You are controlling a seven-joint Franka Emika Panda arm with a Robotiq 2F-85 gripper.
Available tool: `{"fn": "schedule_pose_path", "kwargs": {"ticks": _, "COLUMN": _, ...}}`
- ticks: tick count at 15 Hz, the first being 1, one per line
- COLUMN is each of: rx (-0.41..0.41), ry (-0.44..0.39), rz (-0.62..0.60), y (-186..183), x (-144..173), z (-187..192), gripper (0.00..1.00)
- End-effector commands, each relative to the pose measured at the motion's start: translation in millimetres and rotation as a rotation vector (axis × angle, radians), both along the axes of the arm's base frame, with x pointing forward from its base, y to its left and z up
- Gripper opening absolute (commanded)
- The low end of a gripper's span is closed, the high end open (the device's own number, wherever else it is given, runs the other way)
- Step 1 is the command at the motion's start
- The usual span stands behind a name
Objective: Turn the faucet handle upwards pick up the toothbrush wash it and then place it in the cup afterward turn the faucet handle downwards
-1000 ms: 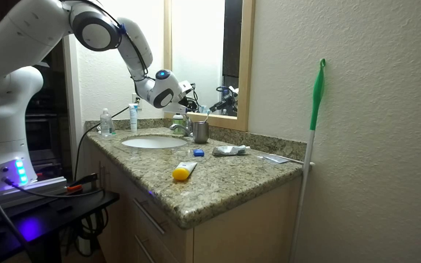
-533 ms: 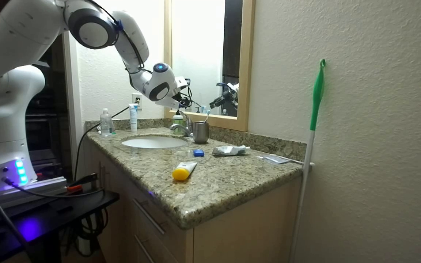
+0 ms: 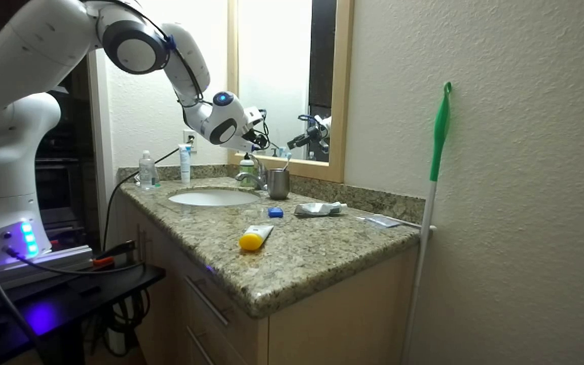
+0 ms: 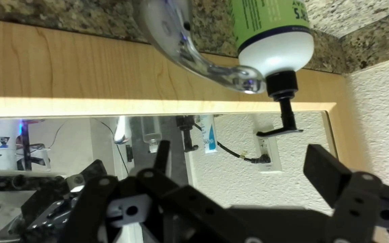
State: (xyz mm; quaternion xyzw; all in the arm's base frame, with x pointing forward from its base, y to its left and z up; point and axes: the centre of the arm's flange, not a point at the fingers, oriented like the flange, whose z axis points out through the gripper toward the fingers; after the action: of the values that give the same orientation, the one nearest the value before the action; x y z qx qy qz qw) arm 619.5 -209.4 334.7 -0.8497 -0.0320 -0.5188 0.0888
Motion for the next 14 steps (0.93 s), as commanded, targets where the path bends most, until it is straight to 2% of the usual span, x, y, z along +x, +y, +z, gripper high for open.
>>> {"fn": "schedule_pose_path", "kwargs": {"ticks": 1, "rx": 0.001, "ry": -0.002, "rz": -0.007, "y": -5, "x": -2, "z": -5, "gripper": 1.00}}
{"fn": "schedule_pose_path", "kwargs": {"ticks": 5, "rx": 0.005, "ry": -0.007, "rz": -0.042, "y": -21, "x": -4, "z": -6, "gripper": 1.00}}
{"fn": "schedule_pose_path", "kwargs": {"ticks": 13, "rx": 0.009, "ry": -0.010, "rz": -0.033, "y": -19, "x": -3, "z": -7, "gripper": 1.00}}
{"fn": "schedule_pose_path", "kwargs": {"ticks": 14, "rx": -0.025, "ry": 0.004, "rz": -0.077, "y": -26, "x": 8, "z": -17, "gripper": 1.00}}
